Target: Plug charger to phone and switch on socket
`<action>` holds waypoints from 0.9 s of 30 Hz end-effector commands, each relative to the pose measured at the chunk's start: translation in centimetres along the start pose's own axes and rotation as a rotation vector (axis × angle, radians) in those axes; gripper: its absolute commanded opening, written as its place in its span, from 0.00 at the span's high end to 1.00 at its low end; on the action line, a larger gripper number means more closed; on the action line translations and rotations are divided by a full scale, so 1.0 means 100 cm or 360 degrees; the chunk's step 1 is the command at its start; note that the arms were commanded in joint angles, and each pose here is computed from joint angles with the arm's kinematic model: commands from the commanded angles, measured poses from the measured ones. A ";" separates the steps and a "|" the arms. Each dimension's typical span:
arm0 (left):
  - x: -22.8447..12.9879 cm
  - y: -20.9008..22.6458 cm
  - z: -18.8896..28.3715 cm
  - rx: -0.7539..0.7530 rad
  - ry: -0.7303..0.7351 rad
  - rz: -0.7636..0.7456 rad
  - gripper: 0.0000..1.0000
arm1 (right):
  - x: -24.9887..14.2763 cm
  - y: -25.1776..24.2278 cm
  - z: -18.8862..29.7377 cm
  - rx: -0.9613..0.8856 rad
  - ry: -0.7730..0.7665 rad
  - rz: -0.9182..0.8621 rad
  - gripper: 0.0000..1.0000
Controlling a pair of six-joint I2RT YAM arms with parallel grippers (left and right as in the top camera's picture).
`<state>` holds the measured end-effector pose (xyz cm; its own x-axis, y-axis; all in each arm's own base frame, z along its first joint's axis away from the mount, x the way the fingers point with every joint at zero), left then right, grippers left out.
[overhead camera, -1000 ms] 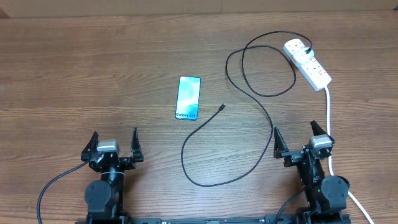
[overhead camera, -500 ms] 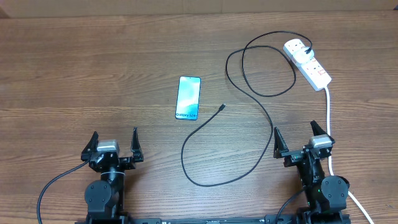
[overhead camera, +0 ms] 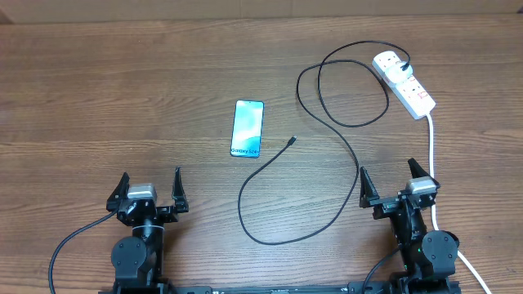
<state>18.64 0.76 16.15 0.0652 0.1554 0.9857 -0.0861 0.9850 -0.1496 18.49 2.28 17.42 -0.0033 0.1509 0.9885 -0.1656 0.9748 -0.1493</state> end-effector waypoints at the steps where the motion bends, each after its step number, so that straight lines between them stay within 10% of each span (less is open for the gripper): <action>1: 0.000 0.001 0.000 0.0004 -0.0012 -0.0033 0.00 | -0.002 0.000 0.000 -0.0007 -0.0004 0.0007 0.00; 17: 0.000 -0.018 0.002 -0.0266 0.0008 -0.0006 0.00 | -0.002 0.000 0.000 -0.0007 -0.0004 0.0007 0.00; 27: 0.031 -0.085 0.041 -0.1348 -0.0041 0.0307 0.00 | -0.002 0.000 0.000 -0.0007 -0.0004 0.0007 0.00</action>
<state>17.27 -5.37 19.72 0.0559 0.3228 0.9448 0.4814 0.8203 -0.3087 18.49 2.28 17.42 -0.0033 0.1509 0.9885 -0.1656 0.9748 -0.1493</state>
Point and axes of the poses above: each gripper's point midway between its finger pads, its own z axis back along the fingers, its own y axis along the line the jaws close on, x = y × z, the point moved 6 cm from there along z, back along the fingers, and after that the axes turned 8 degrees about z, right-handed, at the moved point
